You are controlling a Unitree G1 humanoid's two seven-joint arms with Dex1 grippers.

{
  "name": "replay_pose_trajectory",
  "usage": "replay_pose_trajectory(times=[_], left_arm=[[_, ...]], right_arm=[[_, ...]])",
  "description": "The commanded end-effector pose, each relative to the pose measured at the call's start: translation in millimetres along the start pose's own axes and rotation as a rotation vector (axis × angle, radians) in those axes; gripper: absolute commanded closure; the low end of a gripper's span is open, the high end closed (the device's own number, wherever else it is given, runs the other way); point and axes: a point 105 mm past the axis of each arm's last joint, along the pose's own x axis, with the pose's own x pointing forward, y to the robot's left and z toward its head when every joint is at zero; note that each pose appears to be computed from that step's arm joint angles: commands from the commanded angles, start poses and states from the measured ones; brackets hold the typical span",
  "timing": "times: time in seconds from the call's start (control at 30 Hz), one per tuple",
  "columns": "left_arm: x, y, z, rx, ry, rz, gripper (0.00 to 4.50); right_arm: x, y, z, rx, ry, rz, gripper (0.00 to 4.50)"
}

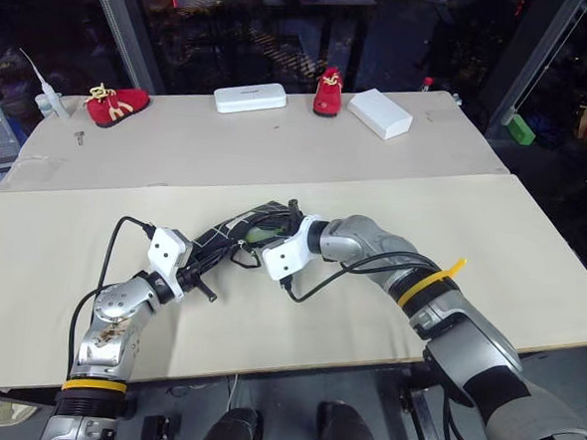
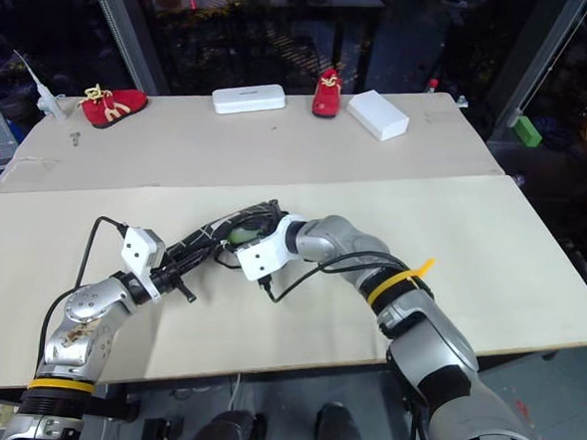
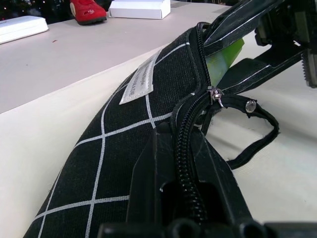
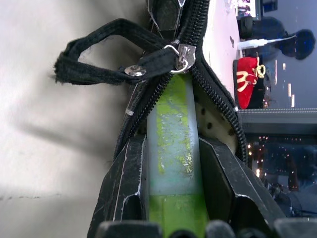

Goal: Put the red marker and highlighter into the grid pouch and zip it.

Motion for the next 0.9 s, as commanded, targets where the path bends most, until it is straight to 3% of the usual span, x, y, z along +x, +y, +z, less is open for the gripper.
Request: replay_pose_trajectory(times=[0.03, 0.2, 0.4, 0.5, 0.67, 0.8, 0.9], left_arm=[[4, -4, 17, 0.035, -0.055, -0.018, 4.50], [4, -4, 17, 0.031, -0.057, -0.017, 4.50], [6, -2, 18, 0.024, -0.064, -0.013, 4.50], [6, -2, 18, 0.022, -0.066, -0.012, 4.50], [6, -1, 16, 0.019, -0.062, -0.013, 4.50], [6, -1, 15, 0.019, -0.058, -0.015, 4.50], [8, 1, 16, 0.020, -0.061, -0.017, 4.50]], right_arm=[[2, -20, 7, -0.006, -0.046, -0.069, 2.15], [-11, -31, -19, -0.008, 0.030, -0.127, 0.42], [-50, -54, -47, 0.123, 0.056, -0.231, 0.42], [-79, -63, -43, 0.435, -0.073, -0.267, 0.42], [-122, -42, -21, 1.001, -0.278, -0.096, 0.42], [-126, -29, -3, 1.218, -0.326, -0.044, 0.42], [-99, -2, 2, 1.376, -0.214, -0.023, 0.42]])
